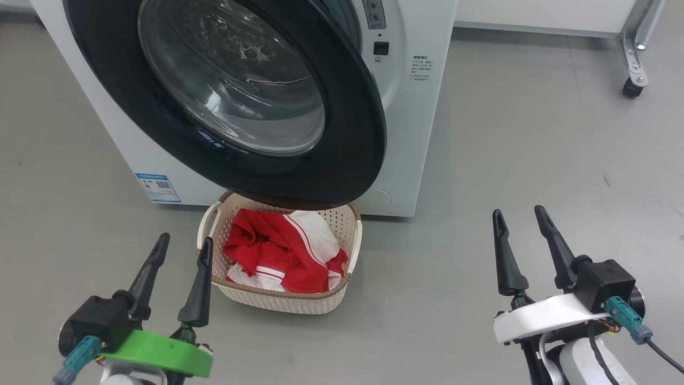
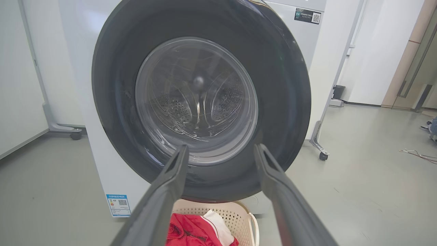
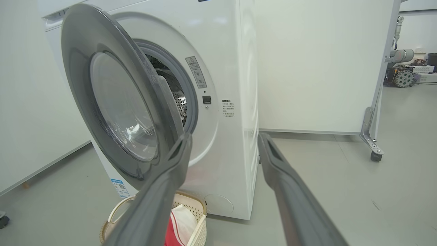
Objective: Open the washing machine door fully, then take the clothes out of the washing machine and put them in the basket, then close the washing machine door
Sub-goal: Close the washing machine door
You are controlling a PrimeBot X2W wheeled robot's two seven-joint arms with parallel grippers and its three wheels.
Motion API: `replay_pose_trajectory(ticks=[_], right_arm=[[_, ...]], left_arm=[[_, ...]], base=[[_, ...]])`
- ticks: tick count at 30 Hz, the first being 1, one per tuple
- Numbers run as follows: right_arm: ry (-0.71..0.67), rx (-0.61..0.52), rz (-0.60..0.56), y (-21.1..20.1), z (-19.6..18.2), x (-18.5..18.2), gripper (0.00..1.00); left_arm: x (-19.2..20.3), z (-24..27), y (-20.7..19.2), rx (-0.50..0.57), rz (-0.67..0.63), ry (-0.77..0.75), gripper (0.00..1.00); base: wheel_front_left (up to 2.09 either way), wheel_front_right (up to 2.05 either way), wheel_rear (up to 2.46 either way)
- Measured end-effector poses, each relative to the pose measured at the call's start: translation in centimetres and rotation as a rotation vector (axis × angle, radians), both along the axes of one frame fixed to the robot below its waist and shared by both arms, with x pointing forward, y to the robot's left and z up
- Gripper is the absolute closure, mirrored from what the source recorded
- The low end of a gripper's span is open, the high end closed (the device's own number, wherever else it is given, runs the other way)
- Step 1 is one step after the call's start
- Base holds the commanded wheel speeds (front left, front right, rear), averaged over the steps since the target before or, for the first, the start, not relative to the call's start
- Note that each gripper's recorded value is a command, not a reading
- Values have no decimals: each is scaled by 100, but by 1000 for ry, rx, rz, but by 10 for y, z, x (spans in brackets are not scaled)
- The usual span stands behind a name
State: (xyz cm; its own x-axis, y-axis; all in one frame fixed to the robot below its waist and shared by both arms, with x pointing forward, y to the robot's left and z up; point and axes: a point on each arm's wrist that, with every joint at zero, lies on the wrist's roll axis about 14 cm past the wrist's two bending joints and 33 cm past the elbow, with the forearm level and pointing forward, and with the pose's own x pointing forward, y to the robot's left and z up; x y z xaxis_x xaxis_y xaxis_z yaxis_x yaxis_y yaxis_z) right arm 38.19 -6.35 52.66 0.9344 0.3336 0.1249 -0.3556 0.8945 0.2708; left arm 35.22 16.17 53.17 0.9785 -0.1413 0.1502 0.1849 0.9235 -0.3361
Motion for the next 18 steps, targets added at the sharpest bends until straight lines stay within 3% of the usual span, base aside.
replay_pose_trajectory(ticks=[17, 18], right_arm=[[8, 1, 1, 1, -3, 1, 1], [8, 0, 2, 1, -3, 1, 52]], left_arm=[[-2, -4, -1, 2, 16, 7, 0], [-2, -4, -1, 4, 16, 7, 0]], base=[[0, 0, 0], [0, 0, 0]])
